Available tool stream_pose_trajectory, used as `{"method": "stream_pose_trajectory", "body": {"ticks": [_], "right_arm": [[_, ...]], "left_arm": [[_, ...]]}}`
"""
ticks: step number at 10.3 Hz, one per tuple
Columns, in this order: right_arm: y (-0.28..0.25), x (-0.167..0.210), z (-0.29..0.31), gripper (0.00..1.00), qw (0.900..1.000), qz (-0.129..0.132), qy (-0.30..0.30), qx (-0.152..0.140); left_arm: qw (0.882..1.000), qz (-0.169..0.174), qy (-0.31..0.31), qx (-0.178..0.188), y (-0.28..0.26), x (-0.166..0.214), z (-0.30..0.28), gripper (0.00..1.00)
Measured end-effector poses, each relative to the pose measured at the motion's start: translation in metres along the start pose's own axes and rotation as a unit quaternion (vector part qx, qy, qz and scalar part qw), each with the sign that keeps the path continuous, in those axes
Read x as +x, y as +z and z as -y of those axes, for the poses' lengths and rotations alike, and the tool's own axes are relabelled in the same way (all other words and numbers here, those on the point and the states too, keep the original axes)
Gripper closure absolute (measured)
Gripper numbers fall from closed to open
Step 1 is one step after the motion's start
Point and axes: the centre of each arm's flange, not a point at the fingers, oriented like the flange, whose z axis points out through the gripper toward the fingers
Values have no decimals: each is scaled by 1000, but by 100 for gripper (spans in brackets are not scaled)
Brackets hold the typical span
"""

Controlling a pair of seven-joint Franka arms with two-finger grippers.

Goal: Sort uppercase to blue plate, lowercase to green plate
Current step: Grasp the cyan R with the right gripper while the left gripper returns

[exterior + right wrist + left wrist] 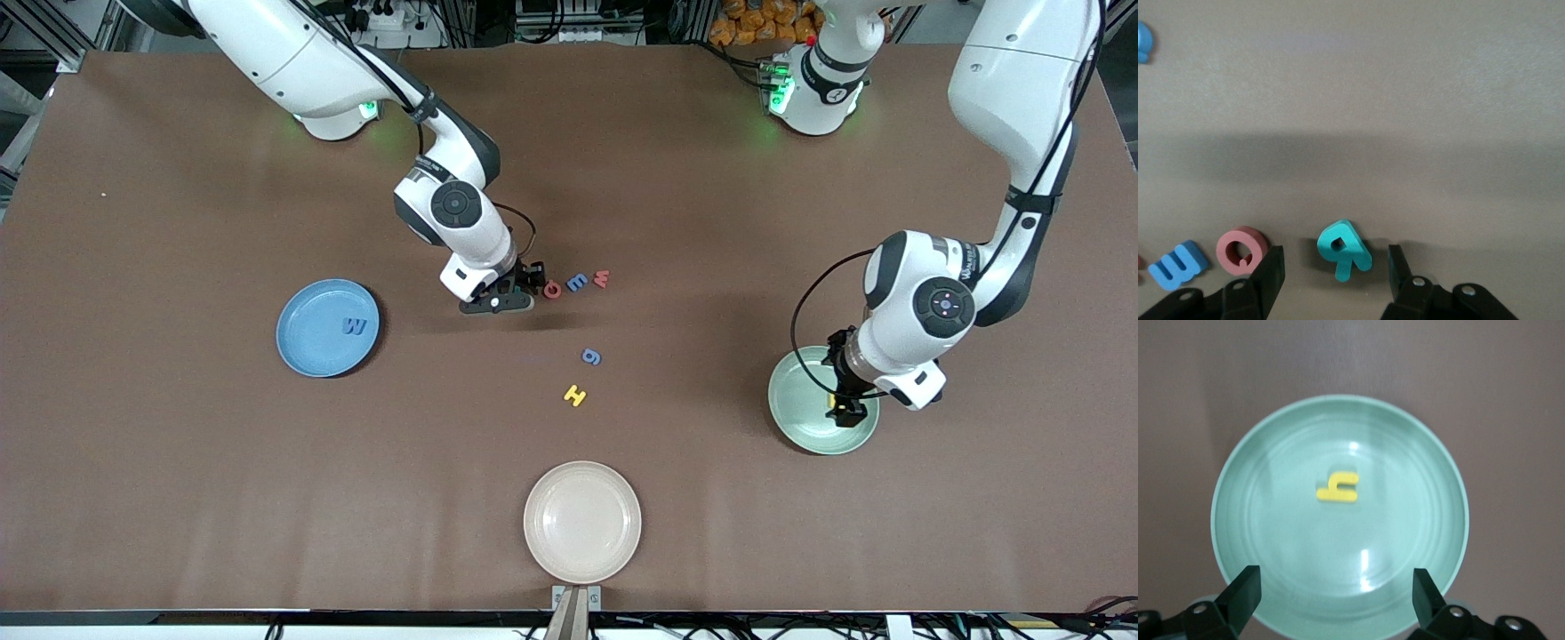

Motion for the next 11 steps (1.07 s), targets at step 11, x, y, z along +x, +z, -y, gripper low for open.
{"method": "stream_pose_trajectory", "body": {"ticks": [11], "right_arm": [[4, 4, -10, 71, 999, -9, -23, -23]], "left_arm": [[990, 48, 114, 73, 9, -197, 98, 0]]}}
